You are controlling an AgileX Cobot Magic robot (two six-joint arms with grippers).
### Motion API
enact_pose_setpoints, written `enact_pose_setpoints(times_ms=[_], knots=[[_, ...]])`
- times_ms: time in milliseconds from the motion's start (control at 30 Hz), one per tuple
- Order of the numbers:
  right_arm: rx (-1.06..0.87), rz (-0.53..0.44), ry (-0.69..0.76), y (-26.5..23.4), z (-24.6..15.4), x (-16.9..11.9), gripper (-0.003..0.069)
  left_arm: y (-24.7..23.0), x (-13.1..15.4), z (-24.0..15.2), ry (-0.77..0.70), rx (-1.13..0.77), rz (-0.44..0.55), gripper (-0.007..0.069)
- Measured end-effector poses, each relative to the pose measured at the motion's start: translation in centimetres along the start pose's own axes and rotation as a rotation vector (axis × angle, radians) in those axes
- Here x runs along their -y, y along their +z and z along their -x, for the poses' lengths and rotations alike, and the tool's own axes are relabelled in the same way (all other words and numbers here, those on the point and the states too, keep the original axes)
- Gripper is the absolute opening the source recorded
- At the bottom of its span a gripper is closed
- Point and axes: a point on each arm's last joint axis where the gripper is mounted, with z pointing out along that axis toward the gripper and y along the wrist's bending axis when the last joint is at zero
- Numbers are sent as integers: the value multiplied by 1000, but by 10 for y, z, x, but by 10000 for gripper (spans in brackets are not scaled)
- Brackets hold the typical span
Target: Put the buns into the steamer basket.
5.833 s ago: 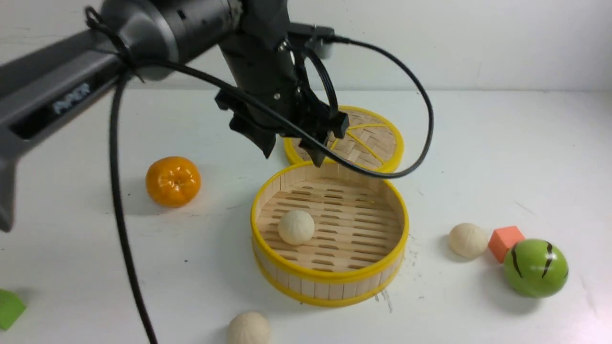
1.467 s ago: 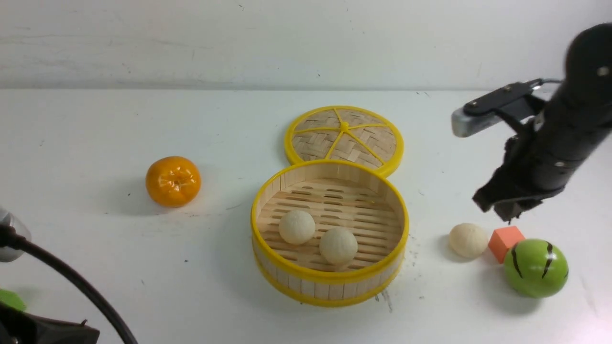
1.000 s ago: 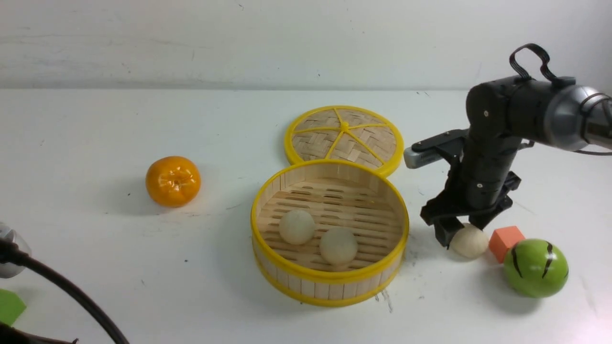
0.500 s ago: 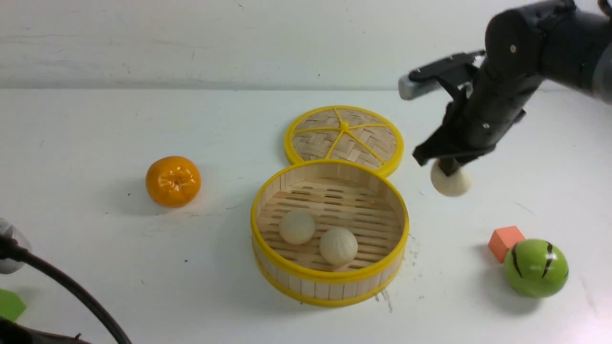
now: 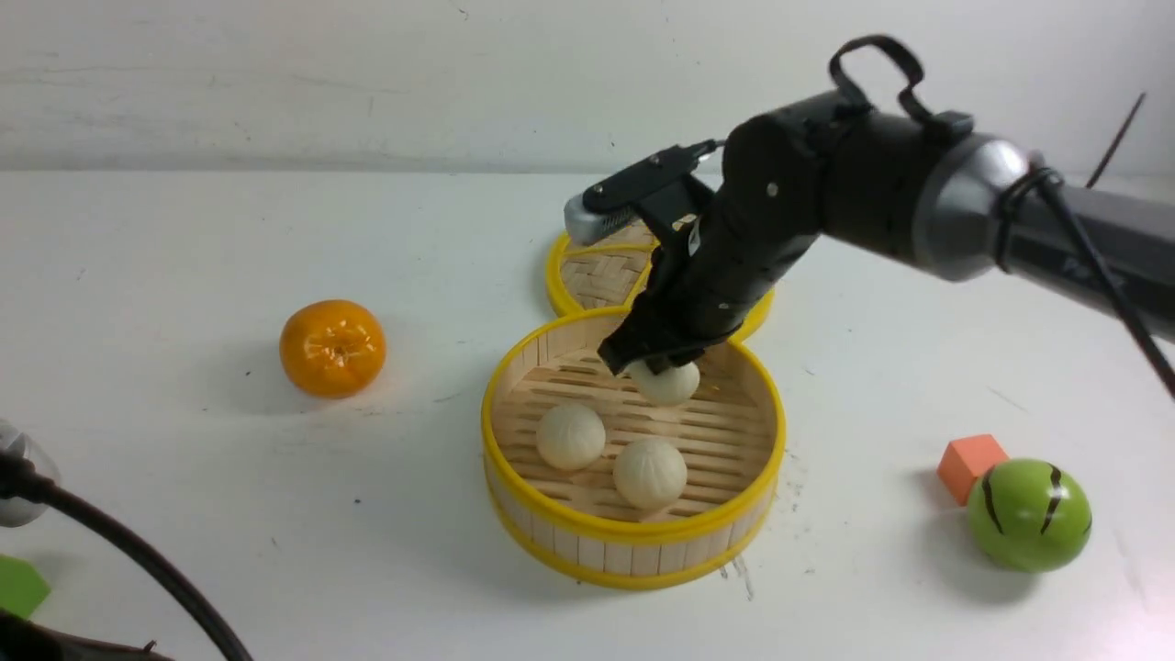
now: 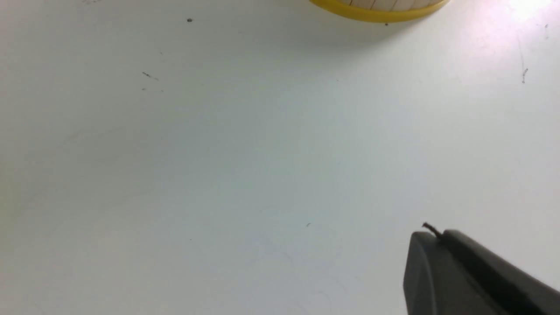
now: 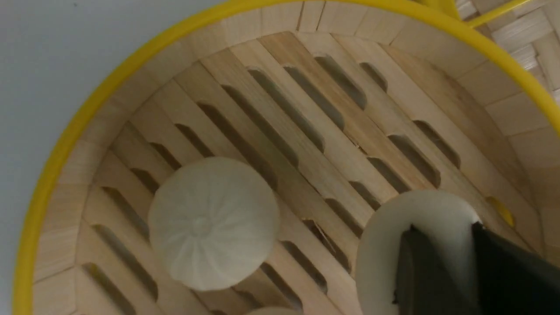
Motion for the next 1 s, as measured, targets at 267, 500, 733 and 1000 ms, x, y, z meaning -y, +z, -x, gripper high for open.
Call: enact_pose_setpoints(times_ms=[267, 500, 733, 1000], knots=[[-38, -2, 92, 7, -4, 0, 498, 0, 0, 0, 0, 0, 0, 2], [46, -3, 85, -88, 10, -2, 422, 0, 0, 0, 0, 0, 0, 7], [255, -4, 77, -231, -27, -9, 48, 0, 0, 0, 0, 0, 0, 16], [450, 1, 87, -291, -126, -16, -20, 0, 0, 0, 0, -1, 0, 20]])
